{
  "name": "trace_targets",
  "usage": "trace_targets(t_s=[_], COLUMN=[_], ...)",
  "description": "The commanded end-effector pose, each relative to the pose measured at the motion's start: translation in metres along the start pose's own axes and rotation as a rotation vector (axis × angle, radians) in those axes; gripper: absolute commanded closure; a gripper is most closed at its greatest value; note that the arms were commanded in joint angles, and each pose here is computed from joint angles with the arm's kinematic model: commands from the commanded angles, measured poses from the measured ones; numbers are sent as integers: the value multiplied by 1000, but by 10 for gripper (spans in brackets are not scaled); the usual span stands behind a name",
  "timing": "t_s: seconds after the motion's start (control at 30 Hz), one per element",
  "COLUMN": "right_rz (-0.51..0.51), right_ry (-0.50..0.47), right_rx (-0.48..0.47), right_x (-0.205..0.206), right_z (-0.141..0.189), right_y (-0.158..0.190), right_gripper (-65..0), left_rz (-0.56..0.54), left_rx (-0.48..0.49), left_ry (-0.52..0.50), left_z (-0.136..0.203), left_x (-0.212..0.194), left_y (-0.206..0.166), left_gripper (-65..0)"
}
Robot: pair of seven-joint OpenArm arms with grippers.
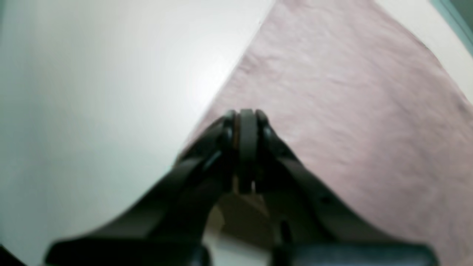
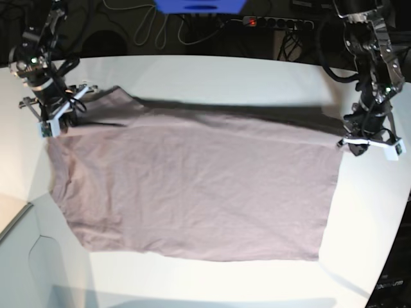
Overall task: Layout the t-shirt on the table in an organized manner, then fold the t-shirt properly
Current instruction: 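Lift the held shirt edge with both grippers and fold it across the shirt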
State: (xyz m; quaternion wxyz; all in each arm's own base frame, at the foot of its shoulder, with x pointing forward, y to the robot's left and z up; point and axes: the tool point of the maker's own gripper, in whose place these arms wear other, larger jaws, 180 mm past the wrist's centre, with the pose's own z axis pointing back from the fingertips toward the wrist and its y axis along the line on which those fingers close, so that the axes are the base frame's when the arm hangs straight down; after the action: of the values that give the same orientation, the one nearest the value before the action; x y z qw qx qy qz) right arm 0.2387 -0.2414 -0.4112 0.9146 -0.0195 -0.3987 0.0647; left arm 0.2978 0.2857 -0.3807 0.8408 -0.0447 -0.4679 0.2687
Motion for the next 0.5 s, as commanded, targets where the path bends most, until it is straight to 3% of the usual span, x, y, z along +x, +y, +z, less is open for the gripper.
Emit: trace_targets(t_s=[0.0,0.47], right_rz=[16,5], right_ry=[-57,-183], right_rx=[1,-8], right_x=[19,86], right_z=[-1,-28], right_y=[-6,-21], right_gripper=[0,0], left_rz=[-2,66], left_rx=[-19,-62], left_ry=[-56,-103], left_z=[-4,-37], left_x=[21,56], left_y=[-6,-33], left_gripper=[-1,-1])
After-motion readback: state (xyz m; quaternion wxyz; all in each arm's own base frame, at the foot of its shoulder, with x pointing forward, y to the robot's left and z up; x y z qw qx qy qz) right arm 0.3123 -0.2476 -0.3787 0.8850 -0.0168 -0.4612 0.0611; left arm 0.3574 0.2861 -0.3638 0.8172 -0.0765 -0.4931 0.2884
